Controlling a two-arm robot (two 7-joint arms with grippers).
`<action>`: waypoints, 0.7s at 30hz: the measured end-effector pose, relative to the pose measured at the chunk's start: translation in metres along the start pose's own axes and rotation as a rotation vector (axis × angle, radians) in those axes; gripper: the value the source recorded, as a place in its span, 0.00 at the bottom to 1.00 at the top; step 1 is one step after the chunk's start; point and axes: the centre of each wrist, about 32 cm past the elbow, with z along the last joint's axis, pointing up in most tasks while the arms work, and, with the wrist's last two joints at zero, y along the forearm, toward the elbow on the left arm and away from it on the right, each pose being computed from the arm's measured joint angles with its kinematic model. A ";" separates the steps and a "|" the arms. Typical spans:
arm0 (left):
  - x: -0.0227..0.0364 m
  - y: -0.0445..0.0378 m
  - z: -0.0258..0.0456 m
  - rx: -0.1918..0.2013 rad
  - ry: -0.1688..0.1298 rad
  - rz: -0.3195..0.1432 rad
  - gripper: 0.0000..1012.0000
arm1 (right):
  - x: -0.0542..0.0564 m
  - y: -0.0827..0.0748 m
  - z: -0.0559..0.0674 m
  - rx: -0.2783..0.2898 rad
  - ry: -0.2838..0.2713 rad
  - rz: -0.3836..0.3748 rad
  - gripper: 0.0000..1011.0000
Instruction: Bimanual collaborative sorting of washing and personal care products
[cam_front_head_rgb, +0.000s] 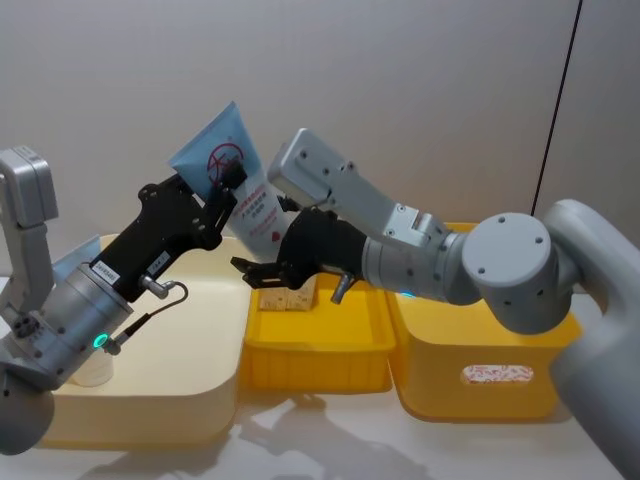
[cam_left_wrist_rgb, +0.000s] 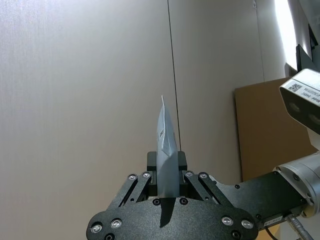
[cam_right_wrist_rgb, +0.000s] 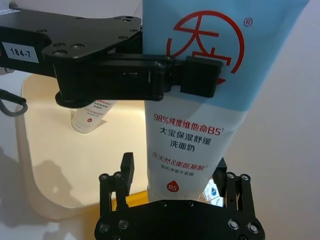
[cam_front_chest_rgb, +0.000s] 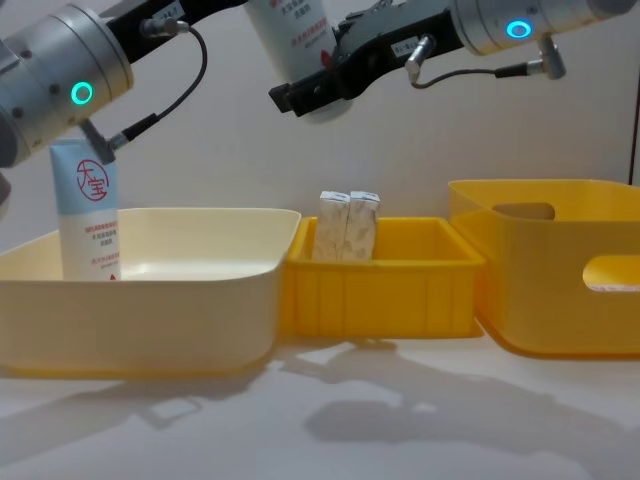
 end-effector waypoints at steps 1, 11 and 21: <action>0.0000 0.0000 0.0000 0.000 0.000 0.000 0.20 | 0.000 0.000 0.000 0.000 0.000 0.000 0.94; -0.0011 0.0003 0.0008 0.002 -0.001 0.001 0.20 | -0.001 0.003 0.004 0.000 0.002 0.004 0.71; -0.0015 0.0003 0.0010 0.002 -0.001 0.001 0.20 | -0.001 0.005 0.005 0.000 0.003 0.005 0.64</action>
